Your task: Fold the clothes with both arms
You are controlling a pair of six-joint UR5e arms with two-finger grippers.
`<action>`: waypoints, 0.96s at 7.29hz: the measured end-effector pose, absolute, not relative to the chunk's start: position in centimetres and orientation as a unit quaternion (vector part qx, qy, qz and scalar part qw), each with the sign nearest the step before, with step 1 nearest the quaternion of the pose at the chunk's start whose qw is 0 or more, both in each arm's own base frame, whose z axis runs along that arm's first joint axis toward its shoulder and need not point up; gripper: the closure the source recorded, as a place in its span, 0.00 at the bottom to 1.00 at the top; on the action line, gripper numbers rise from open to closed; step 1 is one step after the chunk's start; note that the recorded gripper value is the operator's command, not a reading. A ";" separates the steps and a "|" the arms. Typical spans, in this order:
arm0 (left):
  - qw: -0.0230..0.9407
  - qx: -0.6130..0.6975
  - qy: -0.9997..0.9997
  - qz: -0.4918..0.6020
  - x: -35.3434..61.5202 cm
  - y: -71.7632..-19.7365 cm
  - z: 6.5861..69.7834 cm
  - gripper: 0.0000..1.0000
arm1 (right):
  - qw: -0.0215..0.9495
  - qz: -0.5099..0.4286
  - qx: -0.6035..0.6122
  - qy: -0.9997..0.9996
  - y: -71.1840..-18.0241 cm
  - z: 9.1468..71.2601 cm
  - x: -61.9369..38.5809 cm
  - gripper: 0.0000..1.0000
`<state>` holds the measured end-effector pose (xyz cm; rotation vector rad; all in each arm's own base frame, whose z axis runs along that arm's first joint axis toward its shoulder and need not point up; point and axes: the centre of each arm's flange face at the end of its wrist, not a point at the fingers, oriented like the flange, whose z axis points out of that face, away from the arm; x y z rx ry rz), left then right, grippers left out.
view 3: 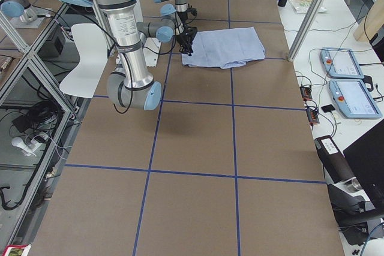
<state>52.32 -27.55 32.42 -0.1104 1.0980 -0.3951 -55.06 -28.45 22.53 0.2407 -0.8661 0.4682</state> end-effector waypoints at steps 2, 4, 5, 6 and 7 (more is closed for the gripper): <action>0.833 -0.052 0.518 -0.186 52.4 -27.5 32.5 1.00 | 0.876 0.224 0.115 -0.412 -28.4 22.8 -55.1 0.64; 0.832 -0.053 0.521 -0.184 52.3 -27.5 32.1 1.00 | 0.877 0.222 0.115 -0.411 -28.5 23.2 -55.2 0.44; 0.831 -0.053 0.523 -0.183 52.2 -27.4 31.8 1.00 | 0.878 0.215 0.120 -0.411 -28.9 23.1 -55.1 0.11; 0.830 -0.053 0.525 -0.182 52.1 -27.4 31.6 1.00 | 0.880 0.202 0.131 -0.409 -29.7 23.1 -54.7 0.06; 0.829 -0.054 0.526 -0.182 52.1 -27.4 31.5 1.00 | 0.882 0.194 0.140 -0.406 -30.4 23.1 -54.5 0.07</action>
